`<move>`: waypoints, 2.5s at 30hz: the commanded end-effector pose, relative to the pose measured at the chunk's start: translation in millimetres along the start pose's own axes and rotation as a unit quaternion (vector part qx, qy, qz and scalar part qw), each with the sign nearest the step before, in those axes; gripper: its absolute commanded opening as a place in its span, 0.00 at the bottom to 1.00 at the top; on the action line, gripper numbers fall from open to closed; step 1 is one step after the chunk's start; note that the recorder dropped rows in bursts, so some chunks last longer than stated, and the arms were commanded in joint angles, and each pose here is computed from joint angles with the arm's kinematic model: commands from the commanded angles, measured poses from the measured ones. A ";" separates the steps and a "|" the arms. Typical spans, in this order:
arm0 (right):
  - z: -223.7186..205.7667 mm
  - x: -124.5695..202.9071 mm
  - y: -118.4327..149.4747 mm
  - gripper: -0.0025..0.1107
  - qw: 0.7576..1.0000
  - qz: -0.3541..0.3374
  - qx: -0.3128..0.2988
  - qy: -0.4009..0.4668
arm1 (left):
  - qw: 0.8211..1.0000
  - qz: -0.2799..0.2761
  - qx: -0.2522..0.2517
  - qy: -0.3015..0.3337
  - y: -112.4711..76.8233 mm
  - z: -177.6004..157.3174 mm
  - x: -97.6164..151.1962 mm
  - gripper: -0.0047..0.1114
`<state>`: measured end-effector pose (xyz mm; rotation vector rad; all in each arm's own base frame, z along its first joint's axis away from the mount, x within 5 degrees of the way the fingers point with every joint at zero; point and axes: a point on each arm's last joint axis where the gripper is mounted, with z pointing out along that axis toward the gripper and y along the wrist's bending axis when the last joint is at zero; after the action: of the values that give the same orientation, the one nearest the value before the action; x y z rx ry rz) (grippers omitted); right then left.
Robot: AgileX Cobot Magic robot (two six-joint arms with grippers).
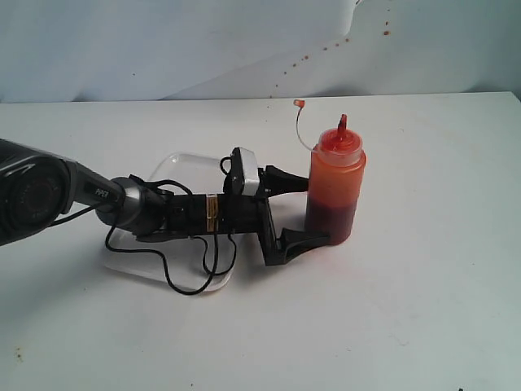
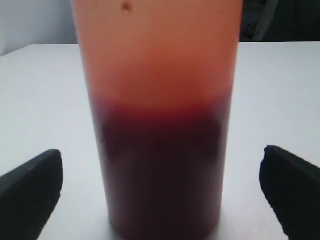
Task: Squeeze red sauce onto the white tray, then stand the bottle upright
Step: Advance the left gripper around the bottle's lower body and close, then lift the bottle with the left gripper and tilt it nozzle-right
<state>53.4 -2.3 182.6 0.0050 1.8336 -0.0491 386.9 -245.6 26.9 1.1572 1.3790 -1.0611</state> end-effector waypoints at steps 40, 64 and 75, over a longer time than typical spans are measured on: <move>0.1 0.5 -0.4 0.02 1.000 0.002 0.004 -0.002 | 0.999 -0.021 0.022 -0.015 -3.0 36.1 0.2 0.94; 0.1 0.5 -0.4 0.02 1.000 0.002 0.004 -0.002 | 0.999 -0.018 -0.020 0.026 0.5 58.3 -3.6 0.69; 0.1 0.5 -0.4 0.02 1.000 0.002 0.004 -0.002 | 0.999 0.007 -0.045 0.002 14.1 46.6 -7.1 0.04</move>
<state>53.4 -2.3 182.6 0.0050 1.8336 -0.0491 398.0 -299.0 23.6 1.1576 1.4320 -0.9966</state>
